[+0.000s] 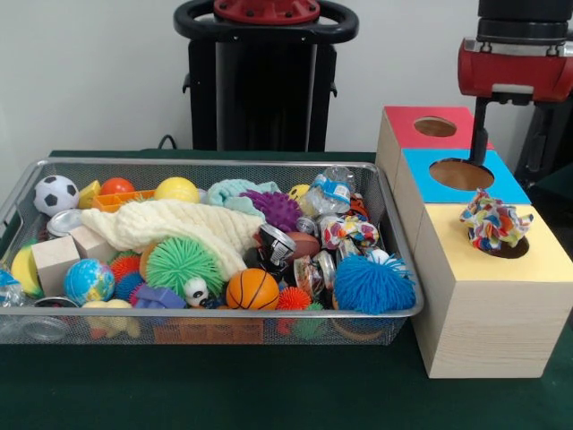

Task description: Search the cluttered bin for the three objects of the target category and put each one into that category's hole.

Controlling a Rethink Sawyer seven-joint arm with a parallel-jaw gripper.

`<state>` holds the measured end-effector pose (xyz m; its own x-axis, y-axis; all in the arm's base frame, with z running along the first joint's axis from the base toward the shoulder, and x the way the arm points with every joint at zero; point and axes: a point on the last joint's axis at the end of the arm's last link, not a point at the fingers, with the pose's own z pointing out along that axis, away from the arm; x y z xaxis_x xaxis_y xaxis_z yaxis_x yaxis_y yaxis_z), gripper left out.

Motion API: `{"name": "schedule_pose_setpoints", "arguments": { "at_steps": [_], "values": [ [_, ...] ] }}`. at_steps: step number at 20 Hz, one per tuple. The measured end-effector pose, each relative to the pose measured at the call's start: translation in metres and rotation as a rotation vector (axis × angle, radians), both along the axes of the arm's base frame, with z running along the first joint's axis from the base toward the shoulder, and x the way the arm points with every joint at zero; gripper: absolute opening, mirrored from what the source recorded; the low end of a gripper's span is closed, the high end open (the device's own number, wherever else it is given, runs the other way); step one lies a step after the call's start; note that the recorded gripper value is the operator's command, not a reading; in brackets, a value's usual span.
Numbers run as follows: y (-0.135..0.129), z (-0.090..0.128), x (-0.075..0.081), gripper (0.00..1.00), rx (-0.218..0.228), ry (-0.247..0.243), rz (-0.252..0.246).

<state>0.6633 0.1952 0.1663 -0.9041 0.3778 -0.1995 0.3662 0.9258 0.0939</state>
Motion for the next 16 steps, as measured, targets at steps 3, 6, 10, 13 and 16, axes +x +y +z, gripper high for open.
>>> {"name": "schedule_pose_setpoints", "arguments": {
  "at_steps": [3, 6, 10, 13, 16],
  "values": [
    [0.000, 0.000, -0.001, 1.00, 0.000, 0.001, 0.000],
    [0.000, 0.000, -0.001, 1.00, 0.000, 0.001, 0.000],
    [0.000, -0.003, -0.001, 1.00, 0.000, 0.004, 0.000],
    [0.000, -0.014, 0.000, 1.00, 0.000, 0.001, -0.001],
    [-0.002, -0.022, 0.000, 1.00, -0.001, 0.001, -0.002]
  ]
}}
